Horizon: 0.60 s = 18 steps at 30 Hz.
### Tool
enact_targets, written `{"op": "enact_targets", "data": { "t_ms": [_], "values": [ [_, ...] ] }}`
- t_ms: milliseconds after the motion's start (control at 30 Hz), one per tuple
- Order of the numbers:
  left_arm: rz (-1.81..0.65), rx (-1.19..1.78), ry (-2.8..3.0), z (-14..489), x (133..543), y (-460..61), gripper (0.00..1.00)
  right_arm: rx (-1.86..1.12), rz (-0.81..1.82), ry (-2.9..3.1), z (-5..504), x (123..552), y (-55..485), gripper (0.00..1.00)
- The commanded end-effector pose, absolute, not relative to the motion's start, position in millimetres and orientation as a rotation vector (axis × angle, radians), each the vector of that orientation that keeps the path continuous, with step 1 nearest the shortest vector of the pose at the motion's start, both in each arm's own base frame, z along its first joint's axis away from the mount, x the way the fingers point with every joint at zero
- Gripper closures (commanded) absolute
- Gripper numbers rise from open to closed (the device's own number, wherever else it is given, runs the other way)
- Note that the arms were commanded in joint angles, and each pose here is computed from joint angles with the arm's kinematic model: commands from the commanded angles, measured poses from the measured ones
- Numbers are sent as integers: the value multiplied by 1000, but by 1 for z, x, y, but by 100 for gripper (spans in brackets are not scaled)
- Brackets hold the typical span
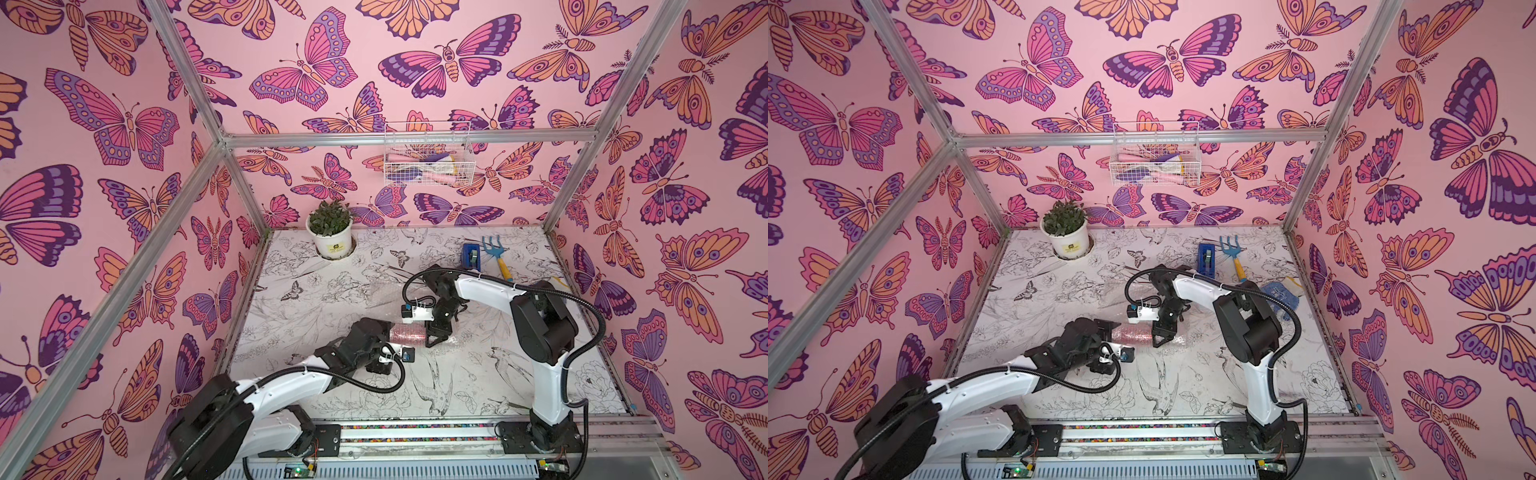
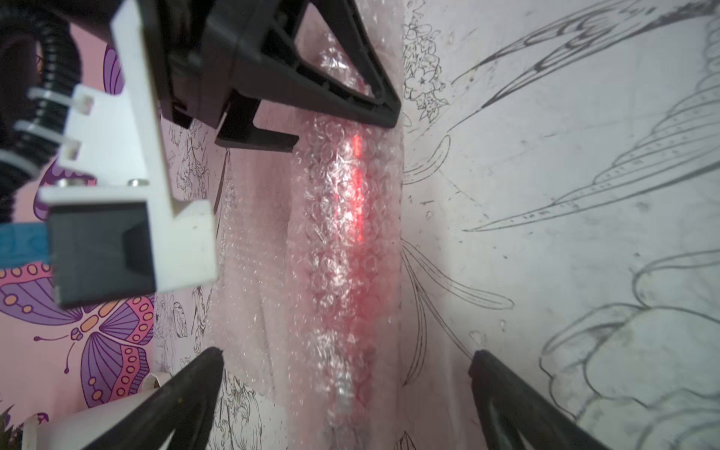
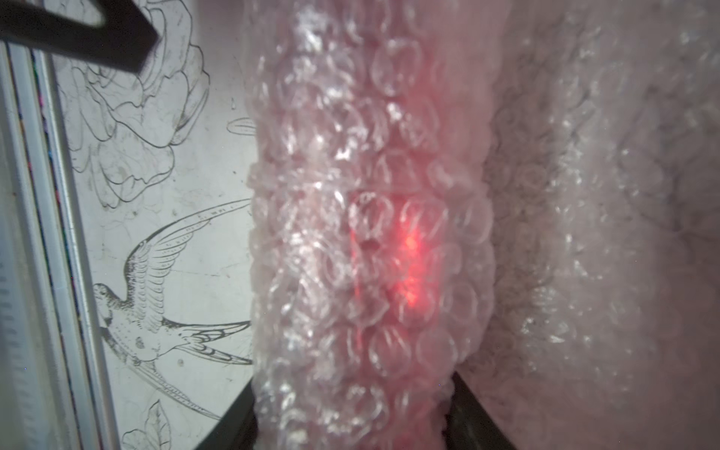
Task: Wrap wine bottles in bubble wrap
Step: Wrap the wine bottle in bubble wrap.
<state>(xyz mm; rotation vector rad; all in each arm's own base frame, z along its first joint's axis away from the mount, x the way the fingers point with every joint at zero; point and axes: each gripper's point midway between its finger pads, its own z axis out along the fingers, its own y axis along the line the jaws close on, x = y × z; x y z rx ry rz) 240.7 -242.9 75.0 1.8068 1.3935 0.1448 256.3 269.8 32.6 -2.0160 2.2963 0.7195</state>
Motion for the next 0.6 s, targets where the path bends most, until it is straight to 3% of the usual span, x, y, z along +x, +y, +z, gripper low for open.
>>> {"op": "enact_targets", "data": {
  "t_ms": [0, 200, 333, 467, 567],
  "values": [
    [222, 1793, 1292, 82, 261, -267, 0, -2006, 824, 2450, 33, 236, 259, 97],
    [169, 1867, 1244, 60, 261, -299, 3, -1964, 830, 2449, 36, 244, 260, 94],
    [146, 1912, 1289, 36, 259, -301, 16, -1944, 843, 2436, 39, 248, 262, 85],
    [145, 1981, 1371, 11, 256, -287, 39, -1879, 837, 2407, 46, 256, 265, 65],
    [167, 2042, 1419, -4, 252, -273, 54, -1781, 852, 2360, 58, 265, 271, 44]
  ]
}}
